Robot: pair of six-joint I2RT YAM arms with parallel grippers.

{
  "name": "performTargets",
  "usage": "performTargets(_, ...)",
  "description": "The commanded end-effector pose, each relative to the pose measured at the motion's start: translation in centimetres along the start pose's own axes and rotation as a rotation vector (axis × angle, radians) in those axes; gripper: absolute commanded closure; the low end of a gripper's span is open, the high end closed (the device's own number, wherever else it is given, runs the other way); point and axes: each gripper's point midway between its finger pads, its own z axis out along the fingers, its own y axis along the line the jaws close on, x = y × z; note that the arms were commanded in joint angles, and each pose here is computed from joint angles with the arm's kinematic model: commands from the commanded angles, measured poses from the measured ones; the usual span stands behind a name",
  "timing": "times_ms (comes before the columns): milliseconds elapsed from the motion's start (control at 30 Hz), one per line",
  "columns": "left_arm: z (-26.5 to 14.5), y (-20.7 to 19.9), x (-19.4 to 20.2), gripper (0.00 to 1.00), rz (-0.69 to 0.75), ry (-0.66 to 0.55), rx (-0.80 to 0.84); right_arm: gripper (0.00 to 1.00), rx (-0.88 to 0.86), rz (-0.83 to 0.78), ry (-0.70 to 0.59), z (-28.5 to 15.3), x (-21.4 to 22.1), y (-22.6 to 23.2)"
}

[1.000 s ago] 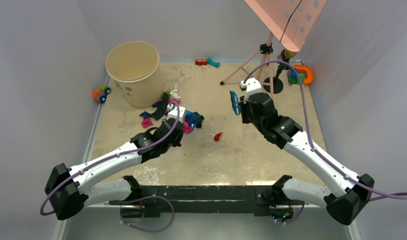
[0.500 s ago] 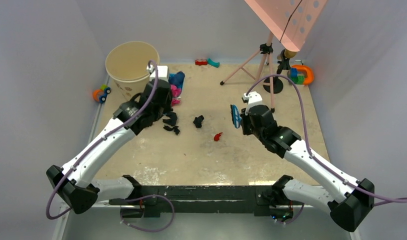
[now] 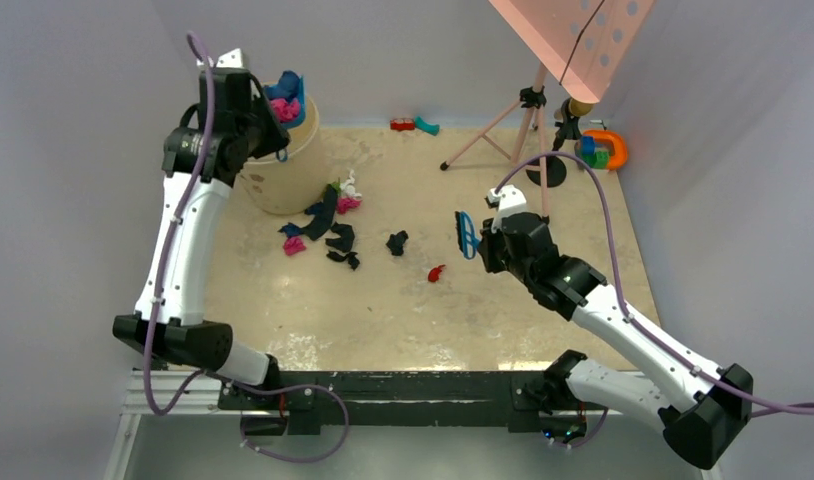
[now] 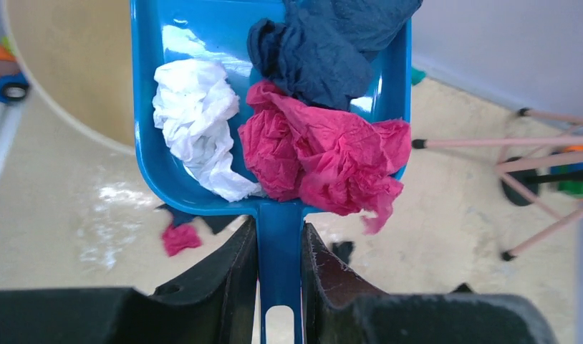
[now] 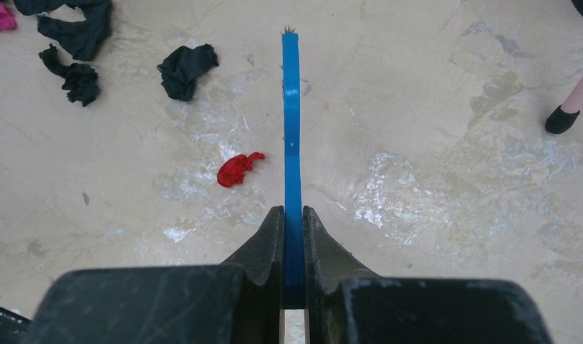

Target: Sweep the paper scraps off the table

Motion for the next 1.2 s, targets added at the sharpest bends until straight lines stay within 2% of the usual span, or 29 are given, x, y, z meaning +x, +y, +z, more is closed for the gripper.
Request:
performTargets(0, 1.0, -2.8, -0.6, 1.0, -0.197, 0.157, 0.217, 1.0, -0.038, 0.037, -0.045, -0.1, -1.4, 0.9)
performTargets(200, 4.3, -3.6, -0.9, 1.0, -0.603, 0.31, 0.454, 1.0, -0.038, 0.036, -0.034, 0.0, -1.5, 1.0)
performTargets(300, 5.1, -2.9, -2.2, 1.0, -0.776, 0.279, 0.552, 1.0, -0.039, 0.037, -0.033, 0.0, -1.4, 1.0)
performTargets(400, 5.2, -2.7, -3.0, 1.0, -0.863, 0.259, 0.616, 1.0, -0.044, 0.039, -0.032, 0.0, -1.4, 1.0)
performTargets(733, 3.3, -3.7, -5.1, 1.0, -0.845, 0.238, 0.673, 1.0, -0.062, 0.049, -0.029, 0.2, -2.0, 1.6)
performTargets(867, 1.8, -4.2, -5.9, 1.0, -0.81, 0.21, 0.702, 1.0, -0.122, 0.068, -0.049, 0.1, -2.9, 2.9)
performTargets(1033, -0.1, -4.0, -5.4, 1.0, -0.737, 0.173, 0.671, 1.0, -0.142, 0.222, -0.03, -0.2, -3.8, 4.0)
performTargets(1167, -2.1, -4.6, -3.7, 1.0, -0.591, 0.149, 0.633, 1.0, -0.099, 0.316, -0.046, 0.2, -5.0, 3.9)
